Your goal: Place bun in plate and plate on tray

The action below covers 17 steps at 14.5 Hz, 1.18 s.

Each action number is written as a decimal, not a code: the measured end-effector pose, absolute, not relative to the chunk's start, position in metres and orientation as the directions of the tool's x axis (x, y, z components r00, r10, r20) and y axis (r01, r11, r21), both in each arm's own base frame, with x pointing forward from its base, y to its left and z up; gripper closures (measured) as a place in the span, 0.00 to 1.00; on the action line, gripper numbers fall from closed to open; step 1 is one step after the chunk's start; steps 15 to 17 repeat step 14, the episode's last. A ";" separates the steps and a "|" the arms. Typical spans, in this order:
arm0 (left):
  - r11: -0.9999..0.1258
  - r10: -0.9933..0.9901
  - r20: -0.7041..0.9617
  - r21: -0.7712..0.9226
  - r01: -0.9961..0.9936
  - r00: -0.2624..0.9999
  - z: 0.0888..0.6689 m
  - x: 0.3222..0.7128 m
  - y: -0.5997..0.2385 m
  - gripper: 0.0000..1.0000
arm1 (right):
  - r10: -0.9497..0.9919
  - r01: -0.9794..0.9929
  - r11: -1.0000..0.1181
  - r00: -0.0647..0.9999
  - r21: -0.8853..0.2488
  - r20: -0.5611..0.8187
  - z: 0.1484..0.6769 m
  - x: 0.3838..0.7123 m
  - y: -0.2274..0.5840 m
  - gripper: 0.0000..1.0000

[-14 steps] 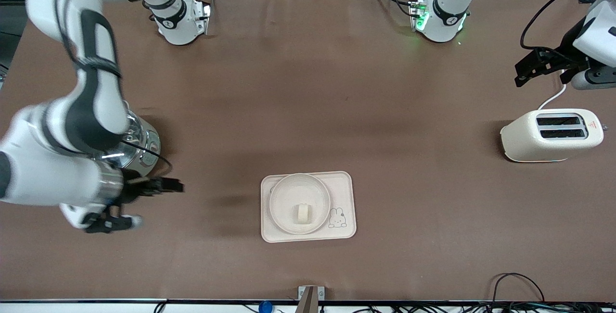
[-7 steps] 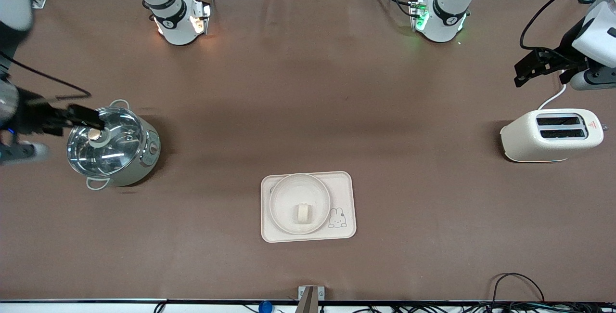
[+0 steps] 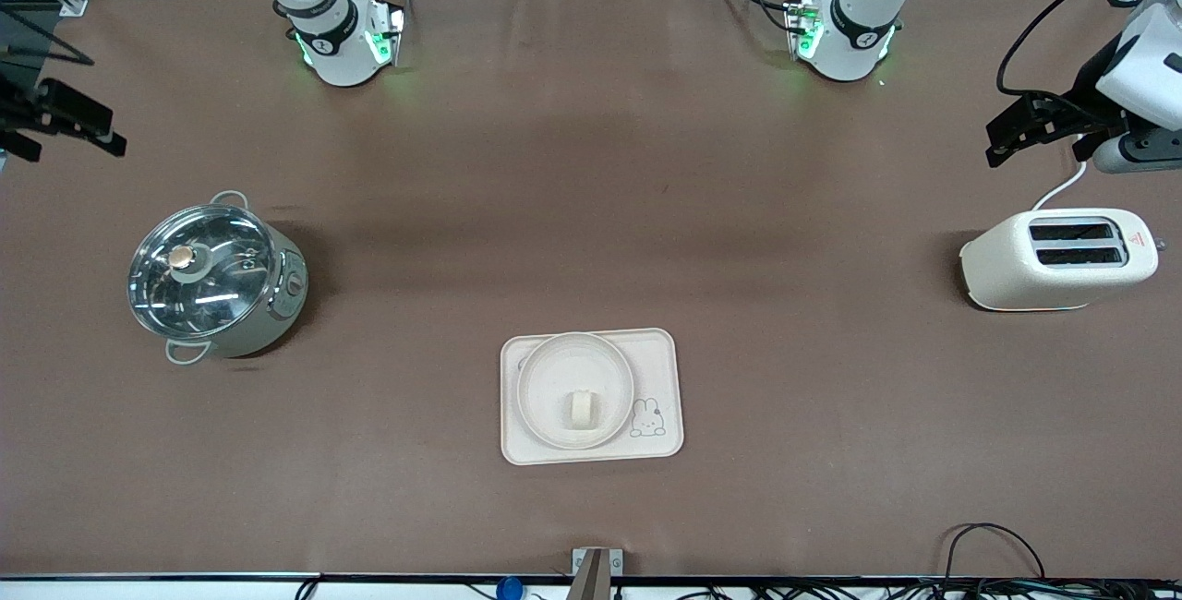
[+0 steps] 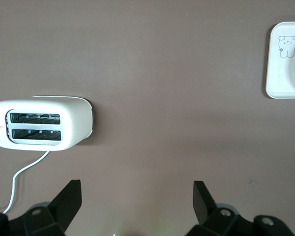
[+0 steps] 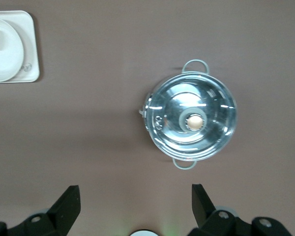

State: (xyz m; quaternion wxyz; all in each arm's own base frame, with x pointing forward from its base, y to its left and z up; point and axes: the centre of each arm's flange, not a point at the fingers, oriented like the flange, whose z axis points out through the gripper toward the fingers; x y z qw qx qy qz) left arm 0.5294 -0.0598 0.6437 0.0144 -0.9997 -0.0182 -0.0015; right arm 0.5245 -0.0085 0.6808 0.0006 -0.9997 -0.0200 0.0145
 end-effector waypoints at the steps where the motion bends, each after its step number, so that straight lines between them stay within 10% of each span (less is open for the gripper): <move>1: -0.999 0.036 0.003 -0.029 0.036 0.999 0.644 0.529 -0.060 0.00 | 0.033 0.033 -0.999 0.999 0.021 -0.017 0.685 0.519 -0.002 0.00; 17: -0.999 0.022 0.004 -0.029 0.023 1.000 0.644 0.529 -0.067 0.00 | -0.019 -0.017 -0.999 0.999 0.037 -0.037 0.657 0.518 -0.056 0.00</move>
